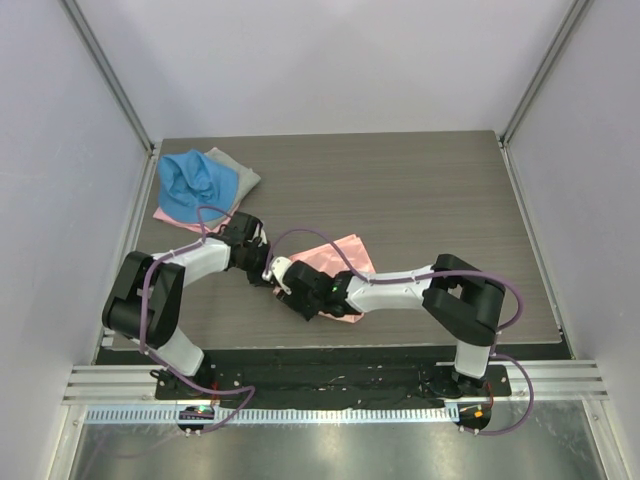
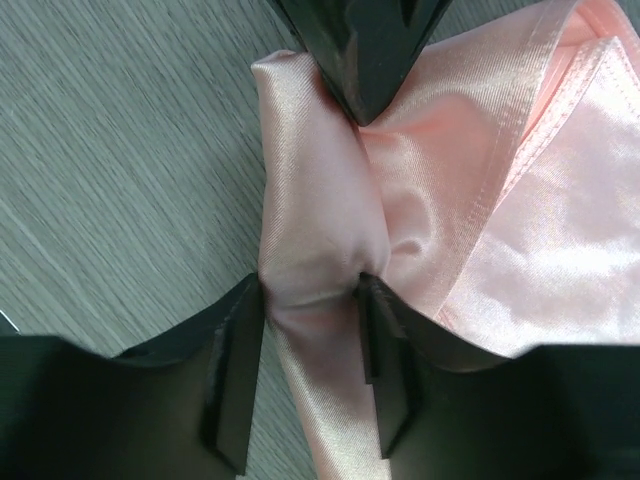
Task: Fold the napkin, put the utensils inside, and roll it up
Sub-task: Roll the napkin with the utensil
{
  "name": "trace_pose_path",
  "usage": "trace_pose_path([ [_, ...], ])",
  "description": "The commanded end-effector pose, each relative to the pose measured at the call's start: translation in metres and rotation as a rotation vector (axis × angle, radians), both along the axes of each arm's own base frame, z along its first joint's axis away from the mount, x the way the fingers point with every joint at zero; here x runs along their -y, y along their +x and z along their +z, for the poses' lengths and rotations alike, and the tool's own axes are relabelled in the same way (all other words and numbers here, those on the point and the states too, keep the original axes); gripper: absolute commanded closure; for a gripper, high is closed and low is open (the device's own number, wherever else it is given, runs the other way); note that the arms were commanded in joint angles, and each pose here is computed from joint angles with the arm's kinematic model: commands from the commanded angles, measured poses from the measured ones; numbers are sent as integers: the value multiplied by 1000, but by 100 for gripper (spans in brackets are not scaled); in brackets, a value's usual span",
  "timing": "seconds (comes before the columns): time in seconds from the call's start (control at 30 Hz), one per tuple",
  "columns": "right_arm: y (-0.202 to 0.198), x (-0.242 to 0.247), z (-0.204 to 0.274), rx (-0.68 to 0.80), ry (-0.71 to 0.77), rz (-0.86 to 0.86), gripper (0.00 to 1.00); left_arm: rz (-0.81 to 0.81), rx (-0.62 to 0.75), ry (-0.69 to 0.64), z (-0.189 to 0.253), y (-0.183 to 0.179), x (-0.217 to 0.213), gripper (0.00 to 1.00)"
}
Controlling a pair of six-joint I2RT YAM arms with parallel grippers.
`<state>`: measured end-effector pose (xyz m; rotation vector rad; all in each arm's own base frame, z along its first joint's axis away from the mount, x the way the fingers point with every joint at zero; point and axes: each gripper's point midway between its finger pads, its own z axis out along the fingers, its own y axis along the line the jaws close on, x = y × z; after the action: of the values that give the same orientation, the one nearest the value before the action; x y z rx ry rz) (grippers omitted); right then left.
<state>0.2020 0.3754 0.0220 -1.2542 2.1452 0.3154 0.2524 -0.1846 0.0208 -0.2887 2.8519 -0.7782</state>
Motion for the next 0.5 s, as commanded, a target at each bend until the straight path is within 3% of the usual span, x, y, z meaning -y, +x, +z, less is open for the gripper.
trace_pose_path([
  [0.0, -12, 28, -33, -84, -76, -54, 62, -10, 74, -5, 16, 10, 0, 99],
  [0.13, -18, 26, -34, -149, -12, -45, 75, 16, 125, 3, 27, 17, -6, 83],
  [0.17, -23, 26, -36, -178, 5, -34, 78, 26, 135, 1, 30, 19, -8, 73],
  [0.23, -24, 20, -30, -218, 70, -14, 83, 56, 164, 3, 37, 23, -16, 64],
  [0.27, -34, 21, -32, -265, 93, 13, 84, 64, 173, 6, 39, 24, -20, 54],
  [0.37, -33, 18, -26, -302, 172, 28, 86, 109, 214, 18, 47, 28, -33, 39],
  [0.47, -37, 15, -21, -365, 257, 54, 87, 130, 261, 14, 53, 28, -40, 33],
])
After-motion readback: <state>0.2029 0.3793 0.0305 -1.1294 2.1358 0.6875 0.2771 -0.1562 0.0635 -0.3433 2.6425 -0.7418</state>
